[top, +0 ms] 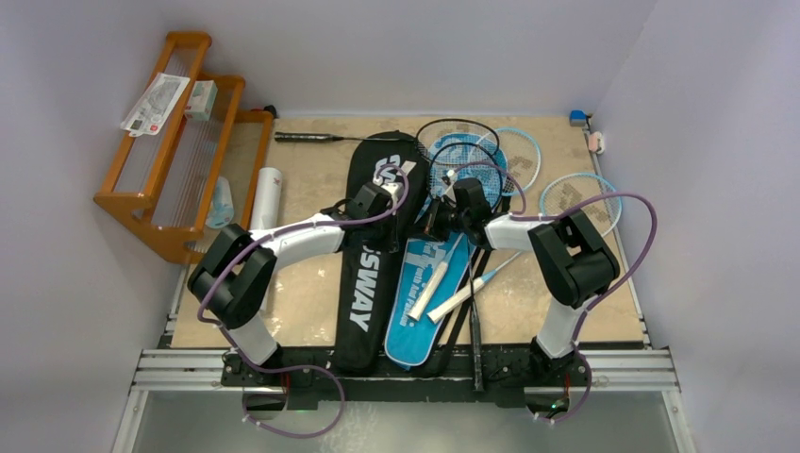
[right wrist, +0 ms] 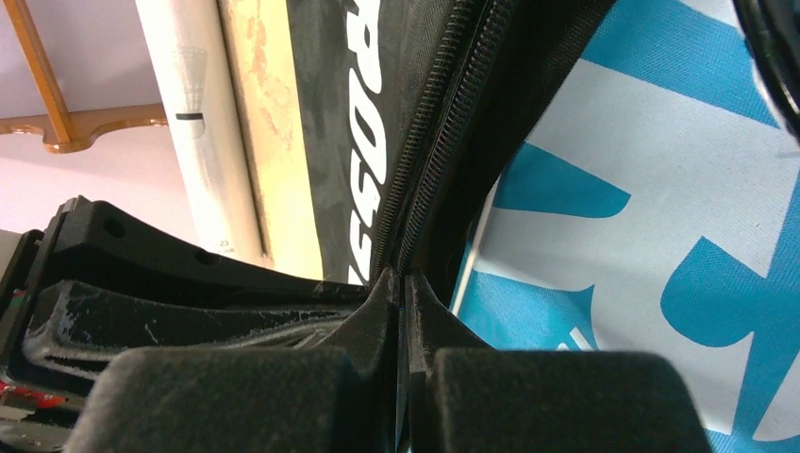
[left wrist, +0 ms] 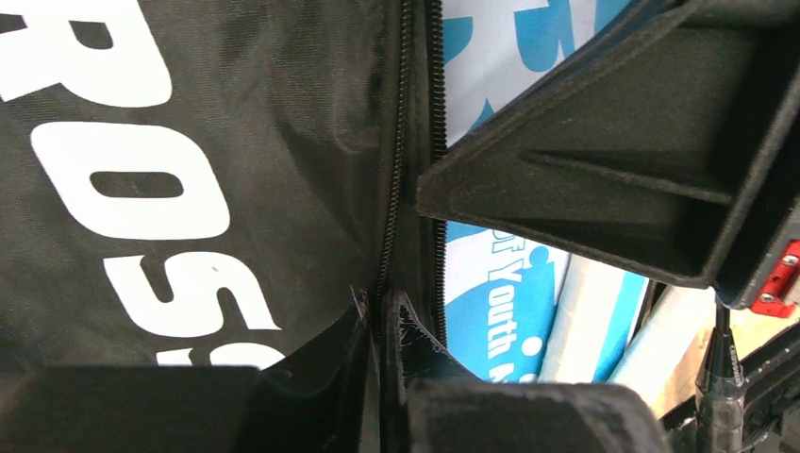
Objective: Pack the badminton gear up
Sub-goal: Open the racket bag at the center of the board.
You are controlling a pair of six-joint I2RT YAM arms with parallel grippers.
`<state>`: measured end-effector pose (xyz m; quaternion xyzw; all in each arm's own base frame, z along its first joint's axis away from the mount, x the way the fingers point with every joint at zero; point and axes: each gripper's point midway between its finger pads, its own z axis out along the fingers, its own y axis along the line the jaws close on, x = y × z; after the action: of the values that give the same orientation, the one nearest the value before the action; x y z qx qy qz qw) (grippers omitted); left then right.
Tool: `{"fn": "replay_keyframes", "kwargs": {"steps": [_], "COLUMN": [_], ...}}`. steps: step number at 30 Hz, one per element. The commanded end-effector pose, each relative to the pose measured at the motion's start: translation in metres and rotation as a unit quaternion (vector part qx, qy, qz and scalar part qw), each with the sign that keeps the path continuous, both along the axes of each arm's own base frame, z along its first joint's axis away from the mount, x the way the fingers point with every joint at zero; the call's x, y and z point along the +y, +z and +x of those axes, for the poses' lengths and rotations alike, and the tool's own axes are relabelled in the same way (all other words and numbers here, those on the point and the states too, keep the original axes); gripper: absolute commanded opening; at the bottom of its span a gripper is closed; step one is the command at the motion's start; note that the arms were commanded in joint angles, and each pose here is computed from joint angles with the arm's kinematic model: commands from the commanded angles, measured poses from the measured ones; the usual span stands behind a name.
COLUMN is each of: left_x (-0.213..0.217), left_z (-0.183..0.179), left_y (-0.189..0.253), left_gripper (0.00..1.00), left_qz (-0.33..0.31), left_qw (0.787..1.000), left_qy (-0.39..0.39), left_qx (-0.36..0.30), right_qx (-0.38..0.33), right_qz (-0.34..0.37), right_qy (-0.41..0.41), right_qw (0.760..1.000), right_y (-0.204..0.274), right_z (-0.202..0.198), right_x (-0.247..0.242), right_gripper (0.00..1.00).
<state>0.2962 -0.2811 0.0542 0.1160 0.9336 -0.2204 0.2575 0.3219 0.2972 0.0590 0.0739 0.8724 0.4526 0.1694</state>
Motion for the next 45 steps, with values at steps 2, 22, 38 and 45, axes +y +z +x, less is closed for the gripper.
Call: {"fn": "replay_keyframes", "kwargs": {"steps": [2, 22, 38, 45], "left_x": [0.024, -0.003, -0.006, -0.006], "left_z": [0.019, 0.004, -0.001, -0.001], "left_y": [0.002, 0.046, 0.054, 0.053], "left_gripper": [0.01, 0.00, 0.00, 0.00], "left_qz": [0.065, -0.021, -0.036, -0.035], "left_qw": [0.996, 0.999, 0.998, 0.998], "left_qy": [0.045, -0.015, -0.029, -0.029], "left_qx": [-0.026, -0.033, -0.034, -0.032], "right_qx": [-0.037, -0.032, -0.027, -0.037], "right_qz": [-0.002, -0.024, 0.036, -0.018], "right_qy": [0.002, 0.003, 0.019, -0.005], "right_qw": [0.999, 0.999, 0.999, 0.999], "right_y": [0.027, 0.004, 0.017, 0.020], "right_z": [0.009, 0.014, 0.020, 0.024], "right_x": [0.000, -0.001, 0.020, 0.007], "right_gripper": [0.00, 0.45, 0.17, 0.27]}}
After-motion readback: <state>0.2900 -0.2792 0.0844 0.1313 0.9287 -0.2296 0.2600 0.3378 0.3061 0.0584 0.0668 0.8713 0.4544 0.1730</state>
